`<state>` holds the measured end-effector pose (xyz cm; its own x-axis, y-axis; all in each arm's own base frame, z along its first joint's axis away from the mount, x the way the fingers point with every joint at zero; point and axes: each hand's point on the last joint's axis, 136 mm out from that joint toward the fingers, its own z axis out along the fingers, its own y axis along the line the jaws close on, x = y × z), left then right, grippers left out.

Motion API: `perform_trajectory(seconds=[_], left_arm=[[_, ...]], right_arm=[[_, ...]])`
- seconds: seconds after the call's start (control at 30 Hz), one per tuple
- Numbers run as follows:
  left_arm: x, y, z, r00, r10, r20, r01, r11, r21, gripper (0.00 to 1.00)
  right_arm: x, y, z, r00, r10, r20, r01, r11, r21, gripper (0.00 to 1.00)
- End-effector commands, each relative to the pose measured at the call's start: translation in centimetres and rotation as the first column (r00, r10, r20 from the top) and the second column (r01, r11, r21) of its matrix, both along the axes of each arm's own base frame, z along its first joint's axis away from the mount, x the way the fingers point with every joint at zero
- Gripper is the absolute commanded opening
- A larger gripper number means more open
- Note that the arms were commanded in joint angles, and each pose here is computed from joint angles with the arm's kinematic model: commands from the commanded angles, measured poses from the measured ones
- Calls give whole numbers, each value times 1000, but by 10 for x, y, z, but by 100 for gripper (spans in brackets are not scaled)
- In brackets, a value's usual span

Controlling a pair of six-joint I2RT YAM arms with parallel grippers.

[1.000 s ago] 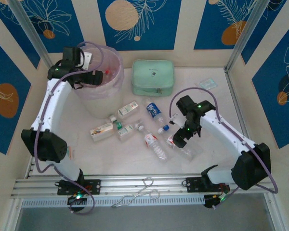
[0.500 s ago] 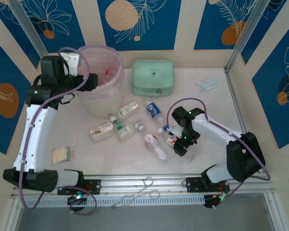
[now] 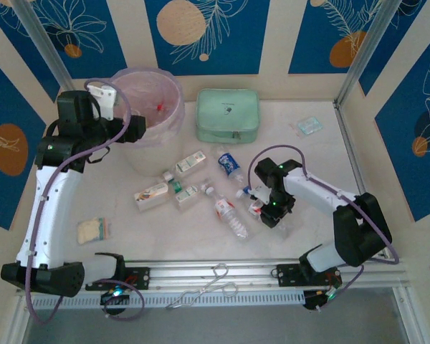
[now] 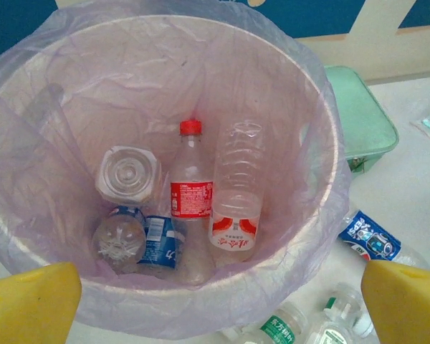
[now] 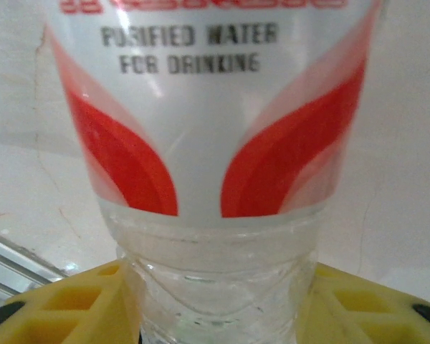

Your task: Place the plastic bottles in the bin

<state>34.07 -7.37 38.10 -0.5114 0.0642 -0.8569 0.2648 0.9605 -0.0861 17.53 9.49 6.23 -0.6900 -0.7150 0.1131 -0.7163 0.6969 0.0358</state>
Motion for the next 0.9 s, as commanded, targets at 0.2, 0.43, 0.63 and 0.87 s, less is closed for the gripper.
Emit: perform_trajectory(seconds=[0.2, 0.43, 0.63, 0.87], left_arm=[[-13, -25, 28, 995, -89, 54, 96, 983, -155, 99], [-32, -74, 45, 967, -213, 136, 243, 932, -267, 99], [-61, -136, 37, 922, -350, 164, 385, 868, -314, 99], [-70, -192, 14, 886, -436, 156, 463, 838, -289, 99]], right_arm=[[28, 8, 81, 970, -130, 203, 110, 988, 110, 48], [68, 85, 174, 915, -237, 326, 1, 810, 586, 47], [76, 140, 250, 923, -254, 289, -140, 476, 868, 46], [64, 165, 270, 946, -204, 251, -167, 359, 918, 47]])
